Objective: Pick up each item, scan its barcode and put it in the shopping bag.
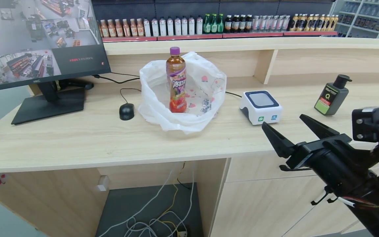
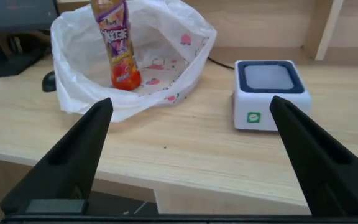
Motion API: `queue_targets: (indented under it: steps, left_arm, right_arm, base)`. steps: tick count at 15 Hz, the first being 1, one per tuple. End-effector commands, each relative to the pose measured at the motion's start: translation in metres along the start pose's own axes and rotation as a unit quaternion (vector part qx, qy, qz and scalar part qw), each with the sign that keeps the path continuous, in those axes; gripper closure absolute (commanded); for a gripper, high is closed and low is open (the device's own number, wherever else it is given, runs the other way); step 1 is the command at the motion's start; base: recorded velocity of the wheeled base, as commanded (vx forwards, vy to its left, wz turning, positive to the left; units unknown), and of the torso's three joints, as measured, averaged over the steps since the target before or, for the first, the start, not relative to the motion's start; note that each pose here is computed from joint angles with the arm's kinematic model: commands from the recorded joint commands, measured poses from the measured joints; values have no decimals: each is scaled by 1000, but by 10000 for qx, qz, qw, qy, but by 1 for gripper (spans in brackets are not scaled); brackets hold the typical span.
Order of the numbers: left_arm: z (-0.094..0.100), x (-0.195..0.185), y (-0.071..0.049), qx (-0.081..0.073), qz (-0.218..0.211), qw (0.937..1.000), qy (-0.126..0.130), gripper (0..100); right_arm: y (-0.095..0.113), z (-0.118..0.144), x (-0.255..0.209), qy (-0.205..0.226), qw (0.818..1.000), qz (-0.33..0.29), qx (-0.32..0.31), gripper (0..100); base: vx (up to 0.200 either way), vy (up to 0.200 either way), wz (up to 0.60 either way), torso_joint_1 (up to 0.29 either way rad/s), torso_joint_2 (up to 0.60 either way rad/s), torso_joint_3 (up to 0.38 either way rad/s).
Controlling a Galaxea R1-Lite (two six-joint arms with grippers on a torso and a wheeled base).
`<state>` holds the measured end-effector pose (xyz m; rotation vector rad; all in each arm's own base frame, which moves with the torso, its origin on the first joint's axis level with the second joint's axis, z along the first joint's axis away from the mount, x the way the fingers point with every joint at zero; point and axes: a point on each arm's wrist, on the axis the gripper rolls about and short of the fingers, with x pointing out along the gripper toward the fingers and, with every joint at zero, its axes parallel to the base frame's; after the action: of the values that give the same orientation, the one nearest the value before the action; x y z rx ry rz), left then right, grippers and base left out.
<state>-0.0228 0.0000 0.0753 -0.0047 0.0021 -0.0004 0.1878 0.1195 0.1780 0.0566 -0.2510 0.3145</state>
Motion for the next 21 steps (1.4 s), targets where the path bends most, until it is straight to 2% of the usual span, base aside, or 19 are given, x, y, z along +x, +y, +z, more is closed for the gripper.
queue_targets:
  steps: [1, 10, 12, 21]
  left_arm:
    - [0, 0, 0, 8, 2, 10000, -11, 0]
    - [0, 0, 0, 8, 2, 10000, -11, 0]
    - [0, 0, 0, -23, 2, 10000, -11, 0]
    - [0, 0, 0, -7, 2, 10000, -3, 0]
  right_arm:
    - [-4, 6, -4, -104, 9999, -64, 7, 0]
    - [7, 0, 35, -243, 9996, -68, -106, 0]
    - [15, 1, 36, -272, 9996, 70, -59, 0]
    - [21, 6, 34, -363, 9990, 266, 49, 0]
  base:
    - [0, -200, 0, 2, 2, 12]
    - [0, -200, 0, 2, 3, 1]
    - [0, -200, 0, 2, -2, 5]
    - [0, -200, 0, 2, 3, 2]
